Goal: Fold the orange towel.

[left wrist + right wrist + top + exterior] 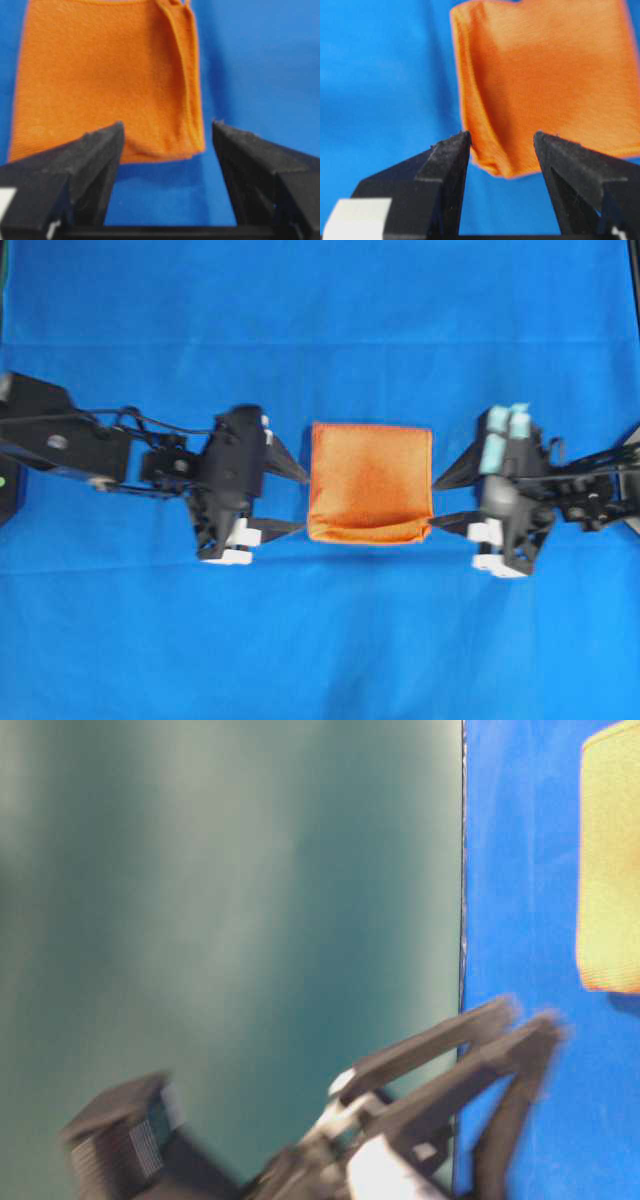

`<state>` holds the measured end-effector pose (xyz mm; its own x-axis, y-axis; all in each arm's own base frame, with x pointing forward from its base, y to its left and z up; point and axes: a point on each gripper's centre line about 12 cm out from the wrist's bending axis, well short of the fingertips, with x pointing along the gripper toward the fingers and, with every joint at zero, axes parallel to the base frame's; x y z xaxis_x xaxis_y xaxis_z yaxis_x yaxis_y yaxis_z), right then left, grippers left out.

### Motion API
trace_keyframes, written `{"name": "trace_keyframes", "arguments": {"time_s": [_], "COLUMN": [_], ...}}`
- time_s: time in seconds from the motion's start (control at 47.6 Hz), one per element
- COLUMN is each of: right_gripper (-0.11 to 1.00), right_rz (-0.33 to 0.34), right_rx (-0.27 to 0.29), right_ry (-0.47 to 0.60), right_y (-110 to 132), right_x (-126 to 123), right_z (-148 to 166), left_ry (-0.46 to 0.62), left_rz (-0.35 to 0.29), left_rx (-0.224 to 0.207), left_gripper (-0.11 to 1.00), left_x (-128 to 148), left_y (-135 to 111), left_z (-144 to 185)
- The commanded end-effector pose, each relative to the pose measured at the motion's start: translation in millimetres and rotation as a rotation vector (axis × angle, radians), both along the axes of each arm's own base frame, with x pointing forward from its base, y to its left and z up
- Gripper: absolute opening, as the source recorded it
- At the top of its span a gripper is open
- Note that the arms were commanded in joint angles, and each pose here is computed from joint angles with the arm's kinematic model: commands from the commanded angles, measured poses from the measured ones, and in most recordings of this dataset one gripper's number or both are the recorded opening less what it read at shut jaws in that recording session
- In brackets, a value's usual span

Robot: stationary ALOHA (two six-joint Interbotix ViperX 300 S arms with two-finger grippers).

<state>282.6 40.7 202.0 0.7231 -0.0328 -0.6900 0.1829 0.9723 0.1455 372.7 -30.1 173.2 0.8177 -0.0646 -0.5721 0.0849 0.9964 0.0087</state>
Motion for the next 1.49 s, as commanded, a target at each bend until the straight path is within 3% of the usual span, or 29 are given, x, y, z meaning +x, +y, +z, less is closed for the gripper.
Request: {"name": "trace_keyframes", "arguments": {"time_s": [0.0,0.294,0.567,0.756,0.966,1.47], "right_gripper": [0.58,0.58,0.58,0.58,0.58,0.58], "right_rz": [-0.008,-0.002,0.013,0.031,0.050,0.016], "right_rx": [-0.017,-0.063,-0.122,-0.157,-0.136,-0.140], "right_ry": [-0.044,-0.238,-0.338,-0.343,-0.381,-0.383], "right_y": [-5.1,-24.6,-36.4,-39.8,-39.4,-45.0], "right_x": [-12.8,-73.1,-110.2,-122.0,-127.5,-127.1], "right_z": [16.3,47.4,40.6,22.0,11.8,10.7], "left_ry": [-0.066,-0.185,-0.353,-0.419,-0.469,-0.471], "left_rz": [-0.003,-0.007,-0.003,-0.002,0.001,0.034], "left_rx": [-0.003,0.002,-0.005,0.009,0.005,0.011], "left_gripper": [0.64,0.64,0.64,0.64,0.64,0.63], "left_x": [-9.0,-67.0,-123.6,-159.8,-189.6,-202.5], "left_y": [0.2,5.7,11.3,15.8,18.2,24.6], "left_z": [24.9,44.5,61.5,59.2,48.5,35.2]}}
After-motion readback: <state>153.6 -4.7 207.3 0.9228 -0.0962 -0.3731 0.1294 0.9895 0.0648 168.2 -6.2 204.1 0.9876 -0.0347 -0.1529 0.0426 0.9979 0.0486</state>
